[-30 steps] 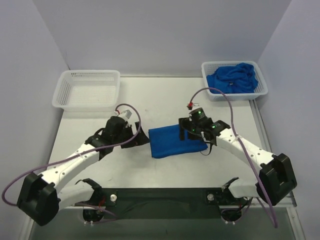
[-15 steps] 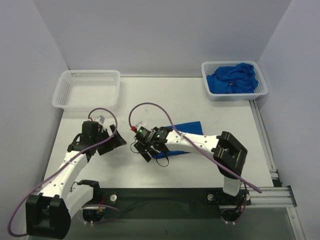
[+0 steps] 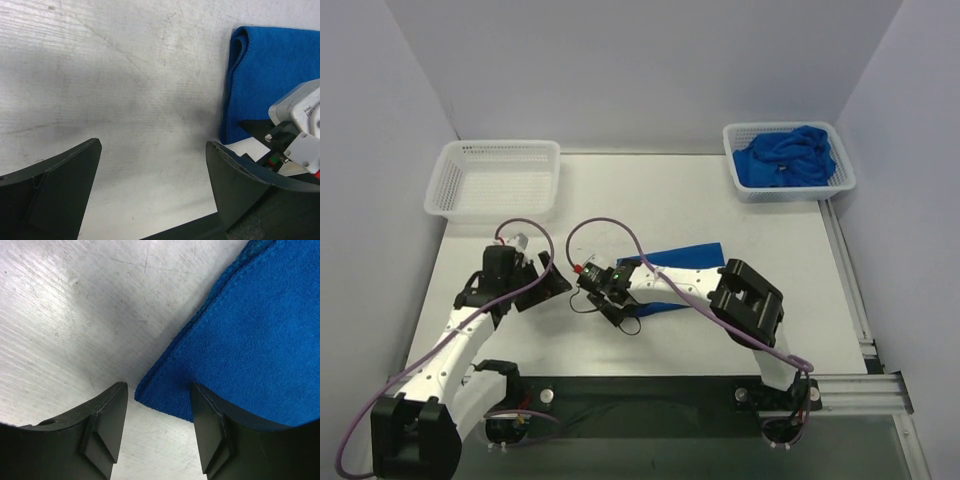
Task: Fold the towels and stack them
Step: Neatly place the folded towel into the bin
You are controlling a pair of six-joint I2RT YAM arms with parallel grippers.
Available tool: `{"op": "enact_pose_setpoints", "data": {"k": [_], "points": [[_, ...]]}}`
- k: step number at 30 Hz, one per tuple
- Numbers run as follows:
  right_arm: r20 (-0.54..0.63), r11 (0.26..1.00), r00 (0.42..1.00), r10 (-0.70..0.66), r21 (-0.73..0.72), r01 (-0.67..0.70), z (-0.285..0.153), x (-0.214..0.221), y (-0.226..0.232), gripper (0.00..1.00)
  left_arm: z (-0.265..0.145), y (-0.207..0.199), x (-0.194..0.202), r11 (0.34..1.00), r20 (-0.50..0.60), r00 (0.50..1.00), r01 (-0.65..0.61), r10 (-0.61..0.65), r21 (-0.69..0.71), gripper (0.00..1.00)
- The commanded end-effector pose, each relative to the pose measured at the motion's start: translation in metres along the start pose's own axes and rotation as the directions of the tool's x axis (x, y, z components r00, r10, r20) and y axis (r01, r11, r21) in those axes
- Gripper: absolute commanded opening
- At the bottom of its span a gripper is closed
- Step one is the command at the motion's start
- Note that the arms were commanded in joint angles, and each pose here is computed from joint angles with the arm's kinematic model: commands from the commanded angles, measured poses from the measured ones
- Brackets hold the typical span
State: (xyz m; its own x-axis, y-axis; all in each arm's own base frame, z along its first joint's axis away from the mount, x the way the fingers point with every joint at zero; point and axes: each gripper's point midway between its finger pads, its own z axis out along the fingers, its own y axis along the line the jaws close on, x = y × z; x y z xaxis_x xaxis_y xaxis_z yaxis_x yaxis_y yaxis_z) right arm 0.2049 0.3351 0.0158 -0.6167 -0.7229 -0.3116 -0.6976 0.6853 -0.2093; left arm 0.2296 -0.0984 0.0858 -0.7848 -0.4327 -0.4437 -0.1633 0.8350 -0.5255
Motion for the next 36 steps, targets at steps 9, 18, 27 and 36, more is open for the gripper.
{"op": "enact_pose_setpoints", "data": {"k": [9,18,27,36], "points": [[-0.099,0.999,0.995,0.002,0.041,0.002,0.024,0.017,-0.017,0.35,0.007,-0.009,0.0,0.998,-0.012,1.0,-0.017,0.018,0.059,0.97],[-0.057,0.996,0.995,0.084,0.002,-0.084,0.018,0.014,-0.025,0.0,0.012,-0.014,0.002,0.996,-0.029,1.0,0.011,-0.009,0.085,0.98],[0.1,0.936,0.95,0.297,-0.226,-0.269,-0.015,-0.009,-0.035,0.0,0.035,-0.057,0.015,0.99,-0.08,0.996,0.043,-0.033,0.132,0.97],[0.14,0.885,0.91,0.391,-0.328,-0.33,-0.021,-0.008,-0.039,0.0,0.075,-0.11,0.02,0.966,-0.099,0.99,0.117,-0.097,0.228,0.97]]}}
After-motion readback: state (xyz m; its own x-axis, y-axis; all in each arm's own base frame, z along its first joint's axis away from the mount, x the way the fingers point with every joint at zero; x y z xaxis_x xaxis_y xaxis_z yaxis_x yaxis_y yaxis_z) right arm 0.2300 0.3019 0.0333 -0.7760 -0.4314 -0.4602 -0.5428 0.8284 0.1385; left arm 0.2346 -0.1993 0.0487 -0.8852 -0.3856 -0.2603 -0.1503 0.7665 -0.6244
